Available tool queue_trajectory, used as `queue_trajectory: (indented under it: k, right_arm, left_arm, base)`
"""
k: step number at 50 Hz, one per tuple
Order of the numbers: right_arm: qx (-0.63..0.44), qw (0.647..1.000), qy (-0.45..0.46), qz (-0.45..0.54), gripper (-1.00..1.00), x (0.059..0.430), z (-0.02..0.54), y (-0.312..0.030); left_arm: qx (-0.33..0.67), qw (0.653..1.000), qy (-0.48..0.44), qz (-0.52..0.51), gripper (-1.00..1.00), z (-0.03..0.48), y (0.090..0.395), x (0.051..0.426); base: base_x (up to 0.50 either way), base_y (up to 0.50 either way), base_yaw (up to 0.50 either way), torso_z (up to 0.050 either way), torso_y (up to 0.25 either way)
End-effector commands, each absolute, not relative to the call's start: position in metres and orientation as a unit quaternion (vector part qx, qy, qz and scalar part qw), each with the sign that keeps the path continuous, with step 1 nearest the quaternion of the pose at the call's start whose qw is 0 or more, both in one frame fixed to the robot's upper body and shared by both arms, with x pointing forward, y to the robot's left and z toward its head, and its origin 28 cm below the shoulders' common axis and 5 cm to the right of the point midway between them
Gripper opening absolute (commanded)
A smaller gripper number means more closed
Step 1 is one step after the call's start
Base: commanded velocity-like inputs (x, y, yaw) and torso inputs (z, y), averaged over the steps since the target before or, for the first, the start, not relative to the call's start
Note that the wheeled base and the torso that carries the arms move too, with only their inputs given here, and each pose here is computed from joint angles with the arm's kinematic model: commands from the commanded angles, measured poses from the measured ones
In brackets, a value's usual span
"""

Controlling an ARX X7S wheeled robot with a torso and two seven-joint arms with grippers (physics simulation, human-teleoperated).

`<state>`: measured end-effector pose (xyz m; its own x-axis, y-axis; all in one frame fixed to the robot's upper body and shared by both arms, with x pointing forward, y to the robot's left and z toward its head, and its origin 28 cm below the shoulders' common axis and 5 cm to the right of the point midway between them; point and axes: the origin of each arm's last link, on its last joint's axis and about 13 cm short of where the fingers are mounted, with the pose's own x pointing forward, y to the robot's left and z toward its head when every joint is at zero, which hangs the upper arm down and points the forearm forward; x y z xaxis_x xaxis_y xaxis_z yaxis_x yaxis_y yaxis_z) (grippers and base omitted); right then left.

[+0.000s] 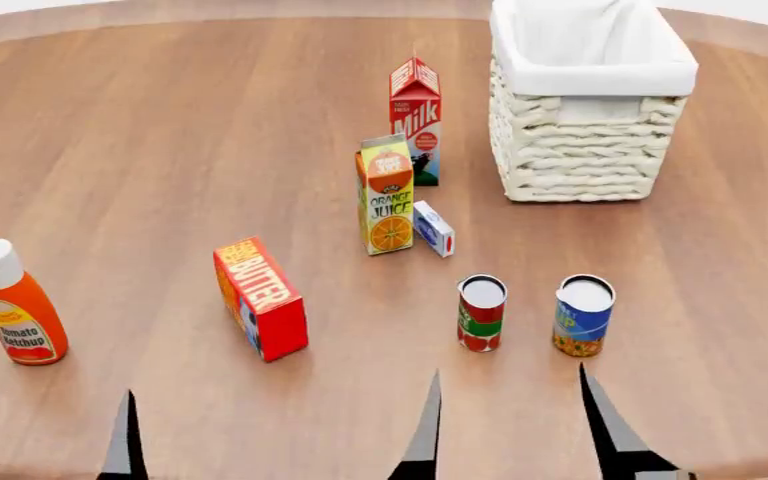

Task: Pick up the tomato sauce, and put it in the basket.

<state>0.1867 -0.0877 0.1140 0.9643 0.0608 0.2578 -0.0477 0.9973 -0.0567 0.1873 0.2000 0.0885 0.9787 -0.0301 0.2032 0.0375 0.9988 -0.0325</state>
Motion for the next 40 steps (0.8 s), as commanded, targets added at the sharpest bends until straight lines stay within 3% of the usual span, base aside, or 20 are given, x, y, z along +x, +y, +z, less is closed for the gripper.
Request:
queue_trajectory:
  k: [1,33,40]
  right_arm:
    - [-0.033,0.981,-0.188,0.025,1.00,0.170,0.150,-0.088]
    - [-0.033,0.972,-0.231,-0.010,1.00,0.148,0.174,-0.100]
    - [-0.028,0.971,-0.237,-0.005,1.00,0.148,0.173,-0.100]
  left_arm:
    - [-0.038,0.989,-0.142,-0.029,1.00,0.116,0.203,0.174]
    - [-0.027,0.991,-0.134,-0.011,1.00,0.120,0.217,0.160]
    - [-0.030,0.990,-0.134,-0.004,1.00,0.119,0.219,0.161]
  base:
    - [0.00,0.00,0.00,0.000,0.000]
    - [0.00,0.00,0.00,0.000,0.000]
    - [0.34,0.00,0.00,0.000,0.000]
